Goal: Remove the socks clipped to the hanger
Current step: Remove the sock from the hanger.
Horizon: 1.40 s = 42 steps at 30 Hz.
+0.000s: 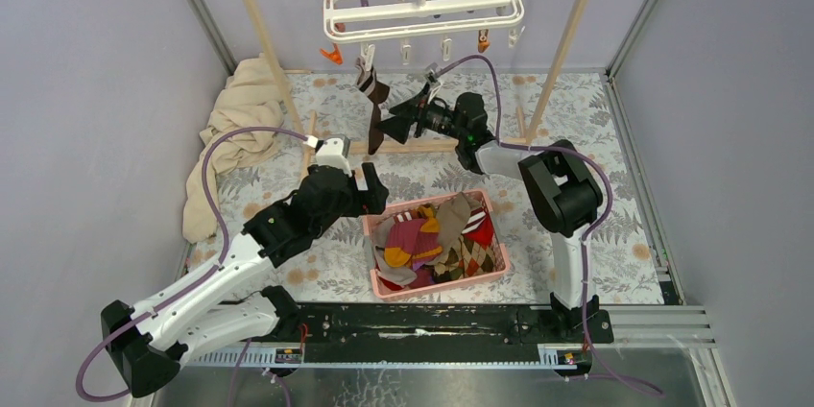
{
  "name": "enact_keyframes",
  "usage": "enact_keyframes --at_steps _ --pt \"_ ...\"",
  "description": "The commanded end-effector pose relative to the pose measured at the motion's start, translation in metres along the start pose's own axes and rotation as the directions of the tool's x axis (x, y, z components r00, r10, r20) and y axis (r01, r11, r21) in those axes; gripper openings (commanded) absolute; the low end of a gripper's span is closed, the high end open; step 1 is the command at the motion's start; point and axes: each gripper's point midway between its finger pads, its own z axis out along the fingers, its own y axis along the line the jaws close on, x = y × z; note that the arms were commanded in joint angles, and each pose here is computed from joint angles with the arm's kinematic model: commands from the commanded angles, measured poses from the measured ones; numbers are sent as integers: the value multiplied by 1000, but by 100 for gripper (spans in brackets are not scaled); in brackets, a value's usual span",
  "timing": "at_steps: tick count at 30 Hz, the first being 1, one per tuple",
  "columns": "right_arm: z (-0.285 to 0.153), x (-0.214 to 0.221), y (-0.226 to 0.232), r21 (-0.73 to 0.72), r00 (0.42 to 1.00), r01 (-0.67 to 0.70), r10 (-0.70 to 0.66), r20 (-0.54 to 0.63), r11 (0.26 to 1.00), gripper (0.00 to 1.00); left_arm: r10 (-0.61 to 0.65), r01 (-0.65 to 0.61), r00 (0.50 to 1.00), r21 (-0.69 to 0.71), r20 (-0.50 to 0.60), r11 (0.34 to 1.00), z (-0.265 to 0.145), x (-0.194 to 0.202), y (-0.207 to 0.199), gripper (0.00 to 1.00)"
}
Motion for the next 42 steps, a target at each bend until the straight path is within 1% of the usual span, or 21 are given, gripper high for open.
enact_keyframes --at_steps 1,5,13,14,15,16,17,20,21,22,27,30,34,39,42 --pt "11 -16 11 -98 999 40 -37 34 994 100 3 -3 1000 1 31 1000 -3 -16 -3 98" --pt "16 -15 24 -218 999 8 1 39 976 100 7 -7 1000 7 29 1000 -4 -16 -5 98" --pt "25 -12 26 -306 999 -9 19 29 952 100 14 -14 999 4 30 1000 -6 -16 -3 98" --pt "25 -12 27 -312 999 -12 22 28 950 98 14 -14 999 3 30 1000 -6 -16 -2 98" --pt "24 -13 28 -313 999 -14 26 31 949 93 14 -14 999 3 30 1000 -6 -16 -2 99" --pt "24 -12 29 -315 999 -18 30 32 949 85 13 -13 999 0 31 1000 -5 -17 -2 98" --pt "22 -12 30 -315 999 -23 35 31 949 74 13 -13 999 0 32 1000 -5 -18 -2 98" --pt "16 -14 37 -318 998 -49 59 21 947 23 8 -8 1000 1 28 1000 -5 -16 -2 99" --pt "13 -16 40 -317 997 -58 68 20 947 2 4 -4 1000 0 29 1000 -5 -16 -2 98" --pt "10 -17 43 -317 997 -65 76 23 946 0 -1 1 1000 2 30 1000 -6 -16 -2 98" --pt "-17 -34 70 -332 993 -81 106 58 940 0 -29 27 998 32 59 999 -15 -24 -6 98" --pt "-35 -41 85 -356 986 -137 163 45 924 0 -48 43 995 64 85 997 -23 -33 -12 98" --pt "-57 -53 105 -422 967 -230 256 3 877 0 -70 54 991 133 118 990 -32 -47 -25 98" --pt "-81 -70 122 -441 937 -334 345 -58 833 0 -64 18 977 218 206 976 -45 -80 -47 98" --pt "-90 -78 131 -423 930 -360 357 -90 832 0 -61 -7 959 240 277 971 -54 -107 -57 98"
